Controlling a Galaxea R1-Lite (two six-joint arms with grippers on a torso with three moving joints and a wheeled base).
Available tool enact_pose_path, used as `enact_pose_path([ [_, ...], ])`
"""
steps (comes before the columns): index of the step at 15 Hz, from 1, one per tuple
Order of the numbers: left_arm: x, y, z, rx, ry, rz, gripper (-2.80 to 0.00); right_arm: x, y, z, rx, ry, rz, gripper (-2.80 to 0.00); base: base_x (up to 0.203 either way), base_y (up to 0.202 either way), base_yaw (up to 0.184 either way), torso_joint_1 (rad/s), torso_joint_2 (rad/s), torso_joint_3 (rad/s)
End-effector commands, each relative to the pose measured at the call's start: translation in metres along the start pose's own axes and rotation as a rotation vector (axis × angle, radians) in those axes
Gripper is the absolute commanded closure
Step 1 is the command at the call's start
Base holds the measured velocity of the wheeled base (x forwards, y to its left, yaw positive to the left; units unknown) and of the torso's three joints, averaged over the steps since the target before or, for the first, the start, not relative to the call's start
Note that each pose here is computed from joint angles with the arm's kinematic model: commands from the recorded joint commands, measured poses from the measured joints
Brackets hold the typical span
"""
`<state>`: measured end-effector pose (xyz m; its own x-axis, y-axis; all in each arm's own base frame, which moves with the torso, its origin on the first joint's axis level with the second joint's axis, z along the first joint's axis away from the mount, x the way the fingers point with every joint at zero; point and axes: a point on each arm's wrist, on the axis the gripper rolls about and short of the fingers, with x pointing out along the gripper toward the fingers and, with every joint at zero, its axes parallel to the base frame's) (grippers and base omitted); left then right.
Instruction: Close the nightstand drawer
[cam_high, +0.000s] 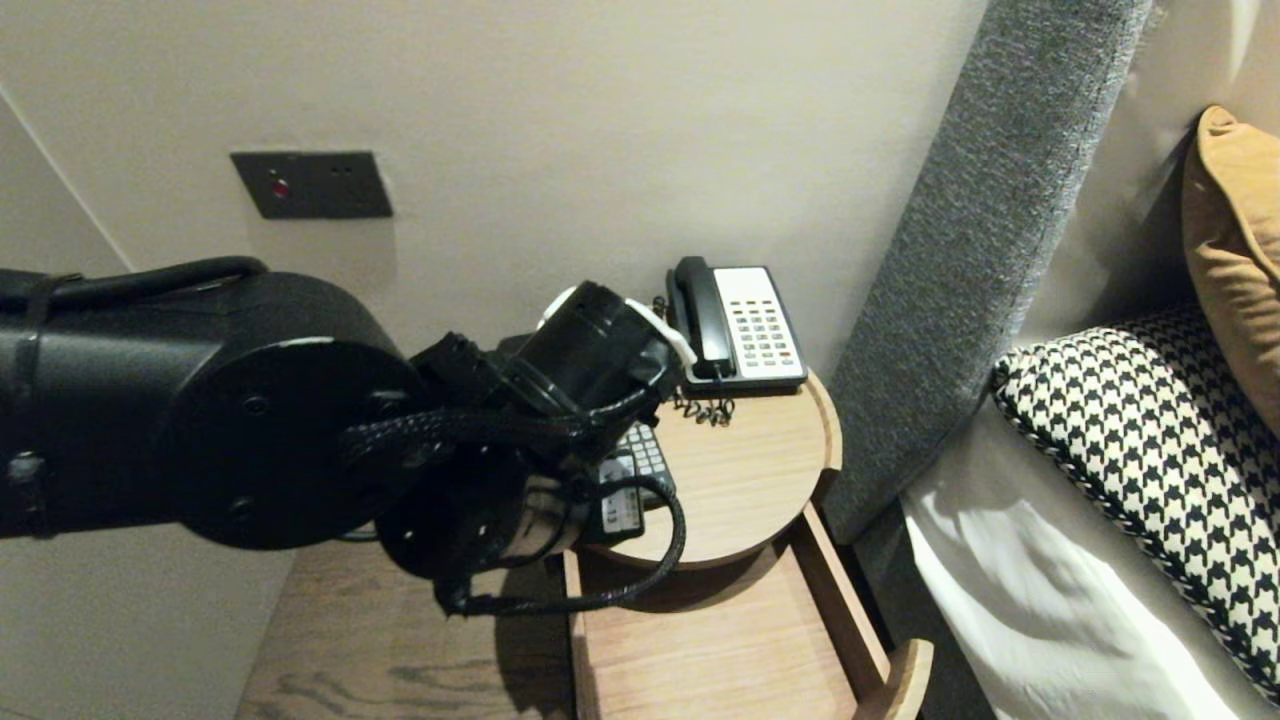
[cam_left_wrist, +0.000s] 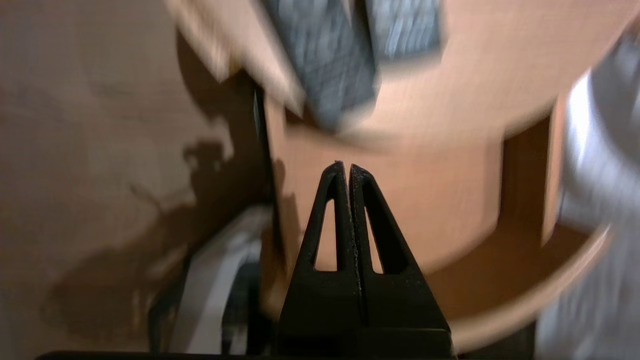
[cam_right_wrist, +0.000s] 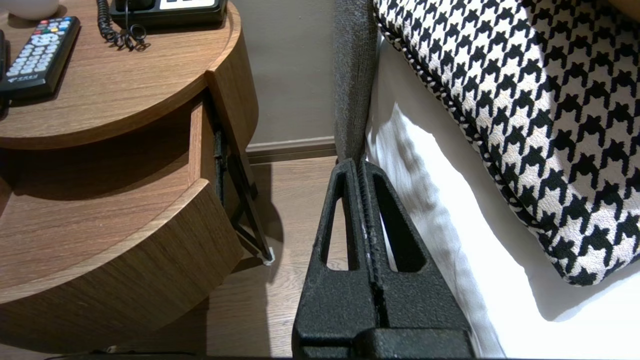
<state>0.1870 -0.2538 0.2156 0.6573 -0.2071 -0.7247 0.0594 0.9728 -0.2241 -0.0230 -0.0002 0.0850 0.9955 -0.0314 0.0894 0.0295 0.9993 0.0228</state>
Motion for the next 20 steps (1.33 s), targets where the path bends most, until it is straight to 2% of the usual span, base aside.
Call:
enact_pose_path([
  [1,-0.011,0.013,-0.019,0.006,0.07,-0.018,0.0,0.002,0.0,-0.011,0.0,0.04,0.0,0.0,0.0,0.0,0.0,0.0,0.0,0.0],
  [4,-0.013,0.016,-0.063,0.134,0.188,-0.014,0.0,0.002,0.0,-0.011,0.0,0.04,0.0,0.0,0.0,0.0,0.0,0.0,0.0,0.0],
  [8,-0.006,0.015,-0.095,0.234,0.291,-0.005,0.0,0.002,0.0,-0.011,0.0,0.04,0.0,0.0,0.0,0.0,0.0,0.0,0.0,0.0],
  [11,0.005,0.016,-0.105,0.245,0.339,0.01,0.0,0.002,0.0,-0.011,0.0,0.04,0.0,0.0,0.0,0.0,0.0,0.0,0.0,0.0],
  [20,0.014,0.013,-0.124,0.305,0.383,0.034,0.0,0.002,0.0,-0.011,0.0,0.04,0.0,0.0,0.0,0.0,0.0,0.0,0.0,0.0],
])
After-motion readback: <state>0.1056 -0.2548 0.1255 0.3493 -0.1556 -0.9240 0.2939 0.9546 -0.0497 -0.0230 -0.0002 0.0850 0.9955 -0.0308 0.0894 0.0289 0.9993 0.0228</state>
